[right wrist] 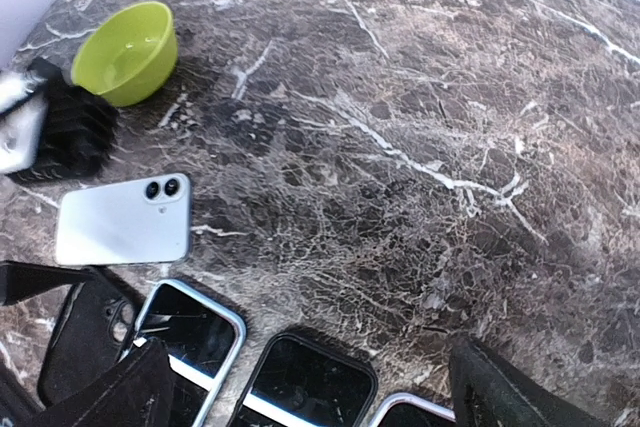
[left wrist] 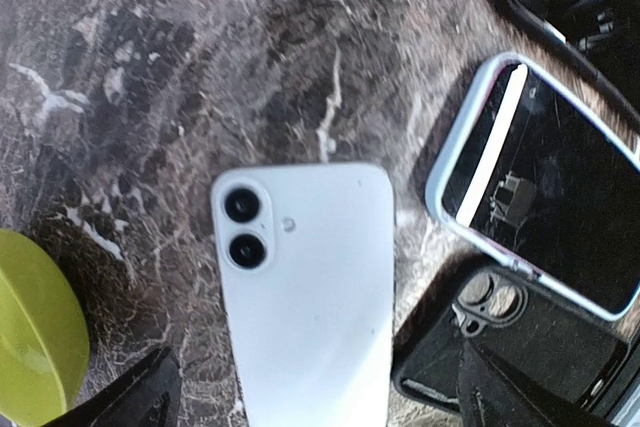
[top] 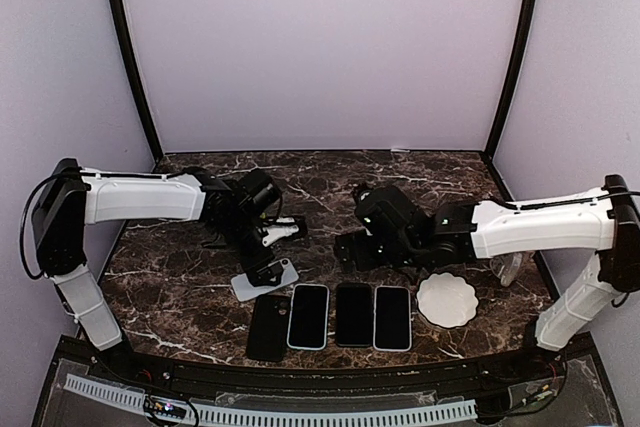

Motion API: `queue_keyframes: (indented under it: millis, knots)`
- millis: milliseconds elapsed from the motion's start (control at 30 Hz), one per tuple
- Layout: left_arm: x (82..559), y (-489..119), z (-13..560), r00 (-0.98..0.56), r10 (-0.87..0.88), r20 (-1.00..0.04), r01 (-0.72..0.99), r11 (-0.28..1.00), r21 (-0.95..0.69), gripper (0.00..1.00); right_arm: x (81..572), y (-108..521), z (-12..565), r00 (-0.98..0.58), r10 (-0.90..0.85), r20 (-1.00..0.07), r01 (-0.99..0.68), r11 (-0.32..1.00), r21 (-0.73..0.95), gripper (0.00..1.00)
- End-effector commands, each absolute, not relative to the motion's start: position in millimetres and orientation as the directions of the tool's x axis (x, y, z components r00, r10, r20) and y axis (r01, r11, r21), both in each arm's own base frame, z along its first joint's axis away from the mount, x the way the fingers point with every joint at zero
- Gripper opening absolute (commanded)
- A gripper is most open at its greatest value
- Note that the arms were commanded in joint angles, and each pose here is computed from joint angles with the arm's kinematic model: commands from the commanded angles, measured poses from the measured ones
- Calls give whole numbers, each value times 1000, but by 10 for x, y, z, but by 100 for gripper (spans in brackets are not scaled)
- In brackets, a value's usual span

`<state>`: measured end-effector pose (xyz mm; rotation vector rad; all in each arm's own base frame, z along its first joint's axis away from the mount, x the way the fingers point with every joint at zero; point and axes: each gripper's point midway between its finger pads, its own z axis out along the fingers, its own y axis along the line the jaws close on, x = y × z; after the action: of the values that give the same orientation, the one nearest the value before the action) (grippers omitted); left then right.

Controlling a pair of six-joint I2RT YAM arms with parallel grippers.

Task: Put the phone into the phone case
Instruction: Move the phone to the center of the board, then pick up the phone from the center of the board.

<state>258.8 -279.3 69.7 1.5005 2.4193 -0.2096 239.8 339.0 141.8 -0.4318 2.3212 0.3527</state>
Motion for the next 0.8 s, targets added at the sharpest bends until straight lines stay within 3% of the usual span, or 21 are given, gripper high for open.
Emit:
queue_keyframes:
  millis: [0,467,767]
  knots:
    - [2456,-2714,650,-347,898,-271,932,363,9,99,2376,3333,1591,-633,-238,-737,-438,895,88,98]
    - [2655,-2785,294,-385,896,-222,915,401,33,98,2393,3204,1521,-611,-293,-735,-468,883,37,98]
    - [2574,-2883,145,-427,882,-199,904,424,-61,92,2366,3204,1393,-620,-322,-716,-484,875,25,98]
